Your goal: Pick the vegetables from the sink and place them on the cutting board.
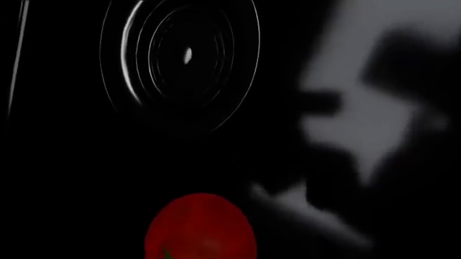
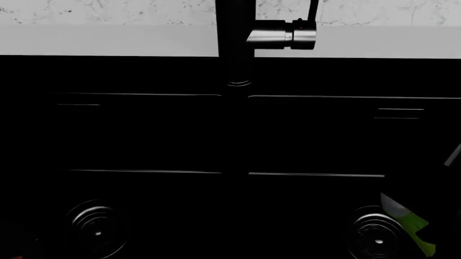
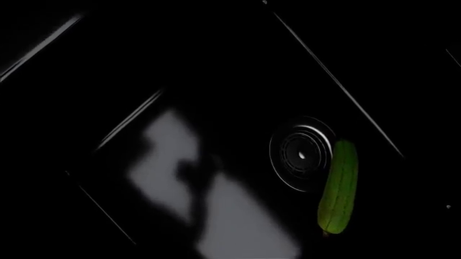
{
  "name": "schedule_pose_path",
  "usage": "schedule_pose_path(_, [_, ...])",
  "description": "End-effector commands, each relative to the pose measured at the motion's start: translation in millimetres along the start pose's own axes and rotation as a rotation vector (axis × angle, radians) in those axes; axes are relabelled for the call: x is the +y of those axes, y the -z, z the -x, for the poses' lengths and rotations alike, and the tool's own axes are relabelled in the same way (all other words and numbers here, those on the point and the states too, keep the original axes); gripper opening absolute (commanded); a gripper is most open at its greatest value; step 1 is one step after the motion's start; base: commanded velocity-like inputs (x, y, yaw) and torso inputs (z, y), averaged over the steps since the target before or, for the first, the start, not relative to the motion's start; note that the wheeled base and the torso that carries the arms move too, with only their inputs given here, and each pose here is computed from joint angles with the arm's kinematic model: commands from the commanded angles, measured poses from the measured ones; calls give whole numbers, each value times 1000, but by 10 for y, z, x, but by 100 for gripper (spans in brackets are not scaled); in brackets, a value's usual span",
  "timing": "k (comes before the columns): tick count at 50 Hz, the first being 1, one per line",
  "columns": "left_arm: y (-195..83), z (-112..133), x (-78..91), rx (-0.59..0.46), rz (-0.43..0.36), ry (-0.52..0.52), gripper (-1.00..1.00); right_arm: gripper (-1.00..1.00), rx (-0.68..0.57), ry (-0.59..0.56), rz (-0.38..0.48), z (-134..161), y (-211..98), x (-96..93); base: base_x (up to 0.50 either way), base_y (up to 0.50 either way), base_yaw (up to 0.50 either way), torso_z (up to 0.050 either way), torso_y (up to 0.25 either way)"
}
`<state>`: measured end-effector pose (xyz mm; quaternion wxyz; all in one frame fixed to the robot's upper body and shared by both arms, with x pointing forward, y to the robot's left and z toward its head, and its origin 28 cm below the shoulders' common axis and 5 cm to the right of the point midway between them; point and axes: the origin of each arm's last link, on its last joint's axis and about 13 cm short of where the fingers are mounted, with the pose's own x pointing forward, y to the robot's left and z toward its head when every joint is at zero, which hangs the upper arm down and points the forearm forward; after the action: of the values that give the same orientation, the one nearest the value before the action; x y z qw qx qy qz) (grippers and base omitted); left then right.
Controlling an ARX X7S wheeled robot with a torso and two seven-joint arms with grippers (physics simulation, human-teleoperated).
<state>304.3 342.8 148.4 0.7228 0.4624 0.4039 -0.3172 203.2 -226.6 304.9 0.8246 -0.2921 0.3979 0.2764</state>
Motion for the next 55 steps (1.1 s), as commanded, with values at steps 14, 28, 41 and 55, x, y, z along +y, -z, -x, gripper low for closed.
schedule_pose_path(14, [89,-186,-30,52,2,-6,100,100,-2,1,-7,-28,27,13,36,0,5,0,0])
schedule_pose_path(28, [109,-367,-67,98,-5,-3,100,100,-6,-1,-6,-42,38,14,37,0,5,0,0])
schedule_pose_path(41, [115,-493,-91,162,-51,-53,-100,100,-20,3,9,-44,16,32,38,0,4,-1,-5])
schedule_pose_path(55, [-116,-84,-14,-42,-127,-213,-100,100,16,9,7,-24,-70,31,39,0,3,-3,-7])
